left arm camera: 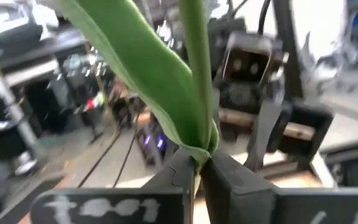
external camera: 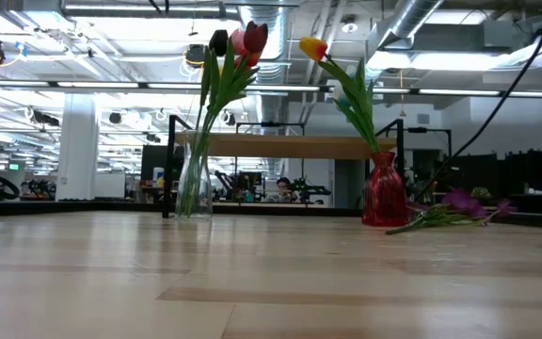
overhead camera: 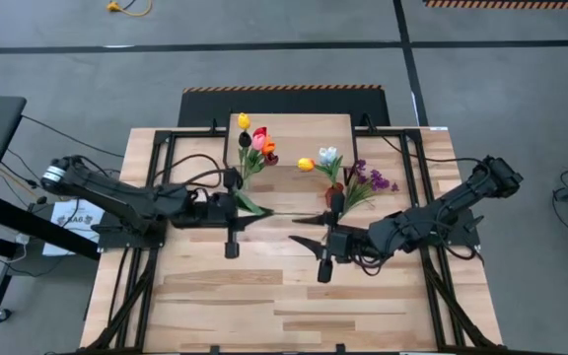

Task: Pick and place flowers into a vace then onto a shelf
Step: Put the black flower into the transparent vase

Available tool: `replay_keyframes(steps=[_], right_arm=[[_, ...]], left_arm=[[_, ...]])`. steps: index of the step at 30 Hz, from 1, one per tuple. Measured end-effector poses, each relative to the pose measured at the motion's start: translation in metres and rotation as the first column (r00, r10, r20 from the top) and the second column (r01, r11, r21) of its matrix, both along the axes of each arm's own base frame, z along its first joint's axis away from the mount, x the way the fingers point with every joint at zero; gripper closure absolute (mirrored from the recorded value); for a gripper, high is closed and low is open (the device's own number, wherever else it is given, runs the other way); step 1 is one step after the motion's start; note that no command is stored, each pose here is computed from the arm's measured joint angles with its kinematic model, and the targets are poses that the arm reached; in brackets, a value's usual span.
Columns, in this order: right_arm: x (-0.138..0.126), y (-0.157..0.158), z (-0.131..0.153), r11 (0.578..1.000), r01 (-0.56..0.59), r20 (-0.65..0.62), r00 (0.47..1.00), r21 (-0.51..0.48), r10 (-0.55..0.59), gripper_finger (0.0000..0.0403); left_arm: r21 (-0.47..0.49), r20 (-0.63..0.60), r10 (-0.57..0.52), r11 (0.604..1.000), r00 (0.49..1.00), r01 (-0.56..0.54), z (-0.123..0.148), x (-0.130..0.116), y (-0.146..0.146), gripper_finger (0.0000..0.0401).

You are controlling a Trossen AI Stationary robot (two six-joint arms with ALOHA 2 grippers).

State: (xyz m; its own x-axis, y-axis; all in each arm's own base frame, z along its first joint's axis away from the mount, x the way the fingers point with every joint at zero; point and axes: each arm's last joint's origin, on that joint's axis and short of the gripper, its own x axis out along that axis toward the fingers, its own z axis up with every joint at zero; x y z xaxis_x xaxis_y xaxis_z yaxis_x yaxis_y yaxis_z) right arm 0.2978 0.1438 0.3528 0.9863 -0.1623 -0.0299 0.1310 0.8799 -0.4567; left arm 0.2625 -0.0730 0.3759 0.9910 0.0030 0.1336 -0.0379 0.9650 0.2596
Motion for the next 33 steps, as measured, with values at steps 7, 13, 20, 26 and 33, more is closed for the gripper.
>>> replay_keyframes(steps=[7,13,20,26,33], right_arm=[[-0.001,0.000,-0.007,0.999,0.020,-0.058,0.998,0.050,-0.017,0.0164],[-0.001,-0.001,-0.013,0.996,0.032,-0.097,0.995,0.086,-0.023,0.0157],[-0.002,-0.001,-0.014,0.996,0.032,-0.111,0.994,0.088,-0.022,0.0168],[-0.002,-0.001,-0.014,0.996,0.030,-0.111,0.994,0.088,-0.020,0.0170],[-0.002,-0.001,-0.014,0.995,0.030,-0.111,0.994,0.091,-0.020,0.0170]], left_arm=[[0.000,-0.197,0.166,0.985,0.966,-0.170,0.010,-0.025,0.013,0.0400],[-0.055,-0.209,0.270,0.956,0.940,-0.287,0.024,-0.066,0.028,0.0401],[-0.091,-0.253,0.359,0.916,0.899,-0.392,0.027,-0.106,0.043,0.0401],[-0.124,-0.301,0.380,0.894,0.875,-0.431,0.016,-0.120,0.048,0.0401],[-0.115,-0.341,0.424,0.867,0.839,-0.485,-0.003,-0.120,0.055,0.0401]])
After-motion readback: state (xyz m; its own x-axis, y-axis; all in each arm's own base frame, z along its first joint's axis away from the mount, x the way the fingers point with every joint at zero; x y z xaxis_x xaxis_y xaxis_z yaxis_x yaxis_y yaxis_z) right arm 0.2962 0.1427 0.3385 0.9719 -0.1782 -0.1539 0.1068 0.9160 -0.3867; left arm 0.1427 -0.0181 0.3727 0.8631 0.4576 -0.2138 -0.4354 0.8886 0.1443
